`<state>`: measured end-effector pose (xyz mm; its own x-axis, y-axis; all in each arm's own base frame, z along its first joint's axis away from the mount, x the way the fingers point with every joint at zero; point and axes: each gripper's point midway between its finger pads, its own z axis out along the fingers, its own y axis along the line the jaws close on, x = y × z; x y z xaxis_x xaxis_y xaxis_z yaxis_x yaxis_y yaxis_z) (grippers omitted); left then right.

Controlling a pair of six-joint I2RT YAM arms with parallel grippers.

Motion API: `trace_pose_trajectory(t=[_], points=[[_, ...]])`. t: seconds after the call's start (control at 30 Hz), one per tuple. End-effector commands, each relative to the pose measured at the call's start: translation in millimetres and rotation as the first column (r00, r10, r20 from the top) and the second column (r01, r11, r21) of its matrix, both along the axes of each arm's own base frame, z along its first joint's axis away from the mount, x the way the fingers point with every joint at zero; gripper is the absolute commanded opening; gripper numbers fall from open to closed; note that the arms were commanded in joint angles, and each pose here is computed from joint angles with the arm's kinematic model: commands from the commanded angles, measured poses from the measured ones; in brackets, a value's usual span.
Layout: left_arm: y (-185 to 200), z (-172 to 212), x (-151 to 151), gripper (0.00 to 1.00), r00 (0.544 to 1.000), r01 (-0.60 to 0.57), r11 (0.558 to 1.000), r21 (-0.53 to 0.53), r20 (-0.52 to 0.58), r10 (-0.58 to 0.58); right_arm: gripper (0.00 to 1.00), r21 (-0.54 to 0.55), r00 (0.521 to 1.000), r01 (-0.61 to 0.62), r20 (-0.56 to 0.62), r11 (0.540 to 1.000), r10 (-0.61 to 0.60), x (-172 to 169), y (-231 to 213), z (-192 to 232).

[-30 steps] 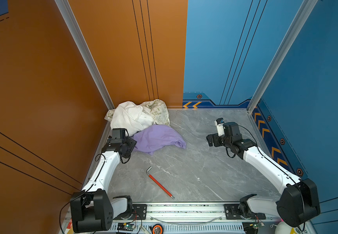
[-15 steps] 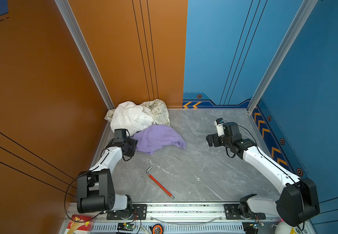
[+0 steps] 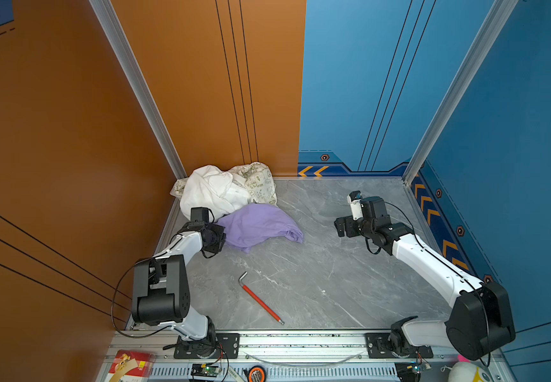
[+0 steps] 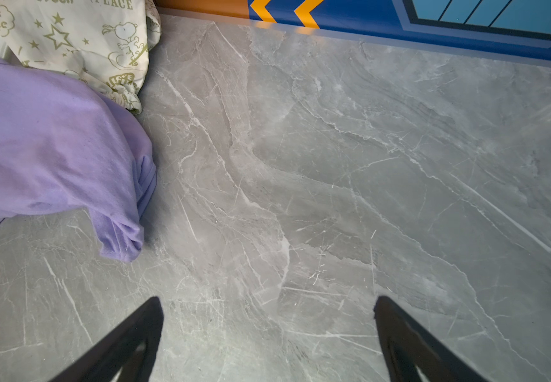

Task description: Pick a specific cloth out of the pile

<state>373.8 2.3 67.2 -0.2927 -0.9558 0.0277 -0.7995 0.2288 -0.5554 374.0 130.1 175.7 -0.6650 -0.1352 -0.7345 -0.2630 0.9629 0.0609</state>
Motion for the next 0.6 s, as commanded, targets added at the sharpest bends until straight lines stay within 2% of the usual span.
trace_pose_trajectory(t=[0.0,0.17,0.33,0.57], points=[[0.6,15.4,10.4,0.00,0.999,0.016,1.000,-0.002,0.046,-0.015,1.00,0.023,1.000,-0.007,0.018,1.000,0.007,5.3,6.6,10.5],[-3.2,50.4,26.7,0.00,0.986,0.065,0.998,0.016,0.153,-0.066,1.00,0.021,1.000,-0.008,0.018,1.000,0.008,6.2,6.9,10.0],[-1.8,94.7,35.6,0.00,0.962,0.061,0.997,0.053,0.263,-0.073,1.00,0.025,1.000,-0.013,0.019,1.000,0.012,7.7,8.9,10.8],[2.5,172.1,43.7,0.00,0.900,0.017,0.993,0.116,0.431,-0.066,1.00,0.028,1.000,-0.019,0.021,0.999,0.018,7.1,11.1,11.7]])
